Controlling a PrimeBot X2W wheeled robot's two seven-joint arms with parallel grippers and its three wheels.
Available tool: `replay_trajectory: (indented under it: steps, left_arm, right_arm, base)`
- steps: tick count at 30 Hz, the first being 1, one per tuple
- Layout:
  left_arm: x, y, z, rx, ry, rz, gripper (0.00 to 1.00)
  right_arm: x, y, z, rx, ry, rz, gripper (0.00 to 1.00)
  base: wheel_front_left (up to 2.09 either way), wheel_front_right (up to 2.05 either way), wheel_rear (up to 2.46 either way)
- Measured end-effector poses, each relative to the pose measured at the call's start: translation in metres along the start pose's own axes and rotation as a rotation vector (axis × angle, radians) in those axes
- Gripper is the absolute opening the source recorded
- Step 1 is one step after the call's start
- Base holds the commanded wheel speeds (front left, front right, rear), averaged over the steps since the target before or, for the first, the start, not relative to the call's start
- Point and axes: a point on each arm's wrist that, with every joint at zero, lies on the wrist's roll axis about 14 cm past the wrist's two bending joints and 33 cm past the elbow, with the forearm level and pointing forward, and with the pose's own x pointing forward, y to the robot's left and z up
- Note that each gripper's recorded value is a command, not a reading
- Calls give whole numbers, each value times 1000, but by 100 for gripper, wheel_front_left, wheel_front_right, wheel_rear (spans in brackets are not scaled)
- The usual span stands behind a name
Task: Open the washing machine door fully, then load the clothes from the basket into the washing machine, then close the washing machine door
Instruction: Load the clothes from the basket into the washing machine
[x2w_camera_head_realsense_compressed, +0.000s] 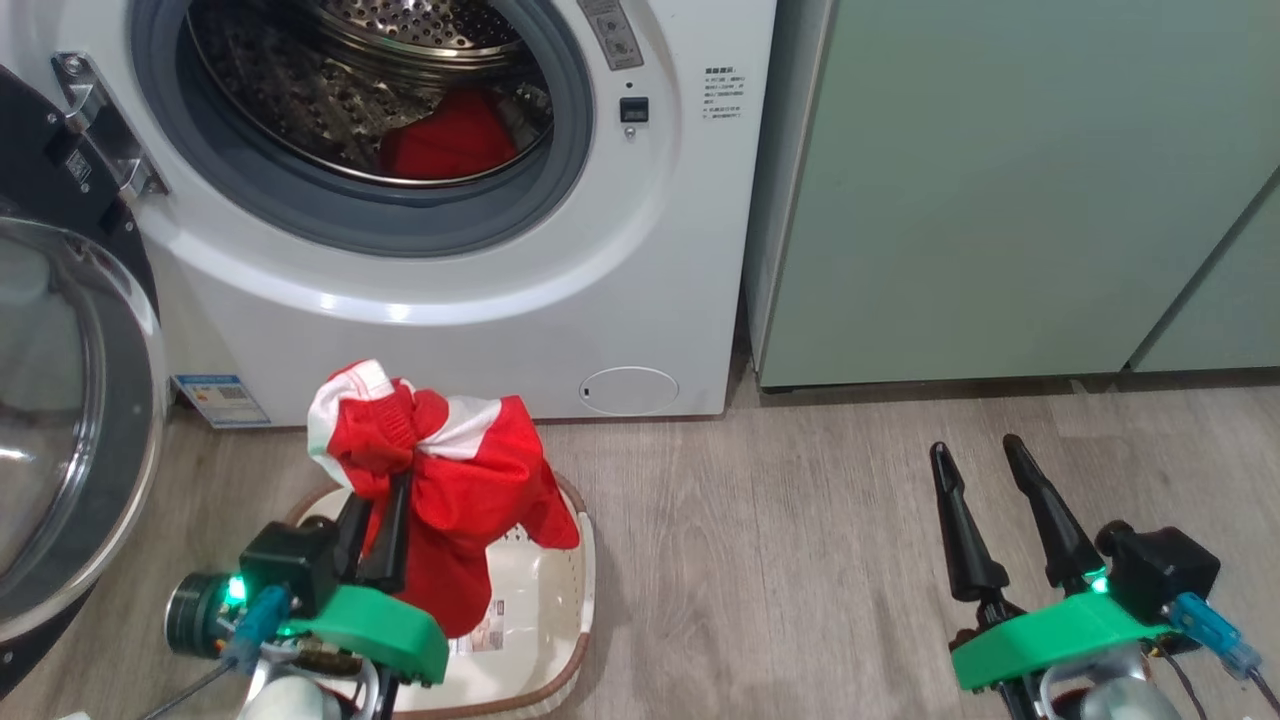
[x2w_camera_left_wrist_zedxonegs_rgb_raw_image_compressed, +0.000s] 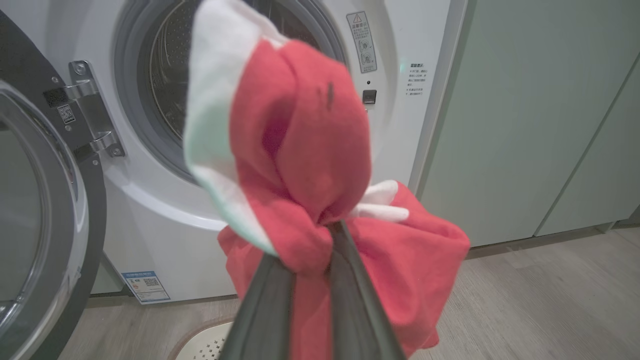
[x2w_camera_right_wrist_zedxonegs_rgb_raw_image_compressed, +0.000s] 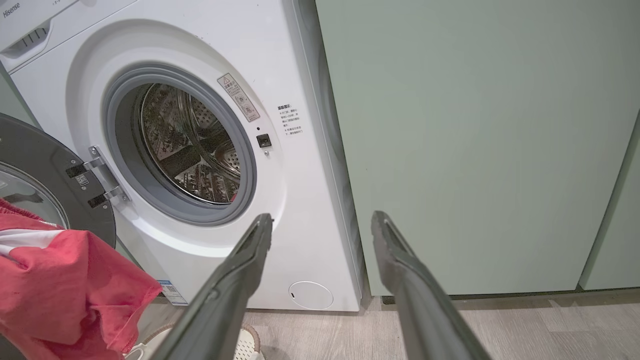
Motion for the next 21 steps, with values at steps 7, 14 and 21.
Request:
replay_trajectory:
  steps: [7,14,21]
  left_arm:
    - [1,-3,3,-1,-10,-7,0]
    - [3,-4,3,-3,-10,-5,0]
    - [6,1,0,-7,-5,6,0]
  right_arm:
    - [0,-1,0,0,1,-3,100]
    - [0,-2,-3,0,9,-6,100]
    - [1,-4,-7,-1,24,-15,100]
  base:
    - [0,0,0]
    - [0,0,0]
    - [0,0,0]
